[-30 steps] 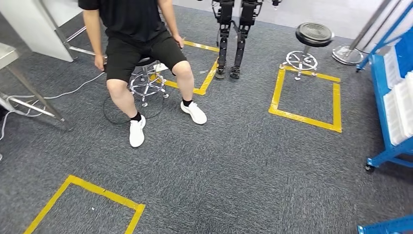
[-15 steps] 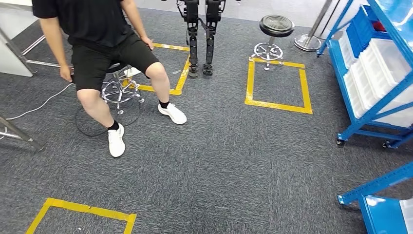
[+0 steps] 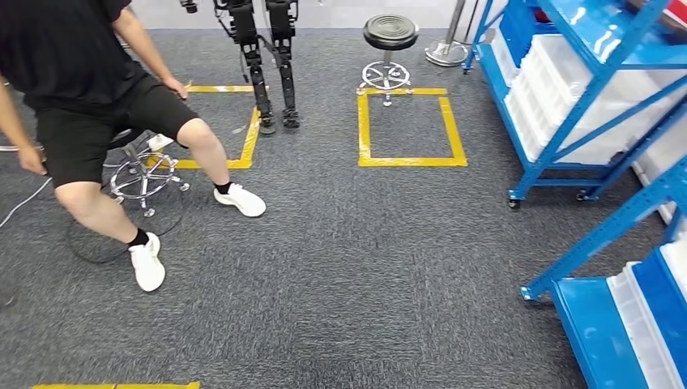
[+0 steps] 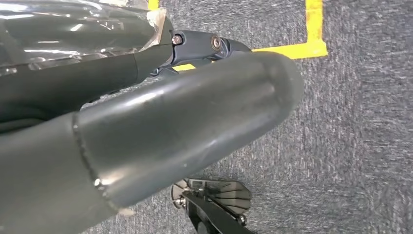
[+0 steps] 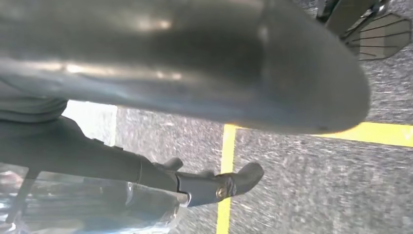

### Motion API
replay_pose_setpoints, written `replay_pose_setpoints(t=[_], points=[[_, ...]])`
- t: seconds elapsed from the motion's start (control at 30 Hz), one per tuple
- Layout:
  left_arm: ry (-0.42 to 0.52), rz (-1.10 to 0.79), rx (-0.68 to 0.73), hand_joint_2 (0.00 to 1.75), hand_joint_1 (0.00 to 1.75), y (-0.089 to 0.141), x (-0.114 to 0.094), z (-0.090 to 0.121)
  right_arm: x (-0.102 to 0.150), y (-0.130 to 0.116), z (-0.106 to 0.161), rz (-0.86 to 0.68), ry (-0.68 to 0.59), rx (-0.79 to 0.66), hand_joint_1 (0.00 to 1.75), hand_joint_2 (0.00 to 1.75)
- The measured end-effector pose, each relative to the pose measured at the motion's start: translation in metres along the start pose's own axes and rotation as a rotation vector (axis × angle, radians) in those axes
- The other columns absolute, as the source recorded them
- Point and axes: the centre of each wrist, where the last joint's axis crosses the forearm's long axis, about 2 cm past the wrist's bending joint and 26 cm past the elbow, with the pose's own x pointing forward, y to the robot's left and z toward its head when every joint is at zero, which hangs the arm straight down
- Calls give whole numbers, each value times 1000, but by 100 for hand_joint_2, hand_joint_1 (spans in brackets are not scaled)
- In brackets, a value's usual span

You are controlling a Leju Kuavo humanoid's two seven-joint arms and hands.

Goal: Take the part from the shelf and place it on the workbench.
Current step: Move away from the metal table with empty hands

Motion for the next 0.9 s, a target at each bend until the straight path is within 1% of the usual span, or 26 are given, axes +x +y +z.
replay_pose_setpoints(t=[0.53, 0.7, 0.9], points=[[21, -3, 0, 0, 0, 1, -1, 0, -2, 0, 0, 11, 13, -1, 0, 0], [25, -5, 3, 0, 0, 1, -1, 0, 3, 2, 0, 11, 3, 2, 0, 0], [32, -14, 1, 0, 0, 1, 0, 0, 3, 0, 0, 15, 2, -1, 0, 0]])
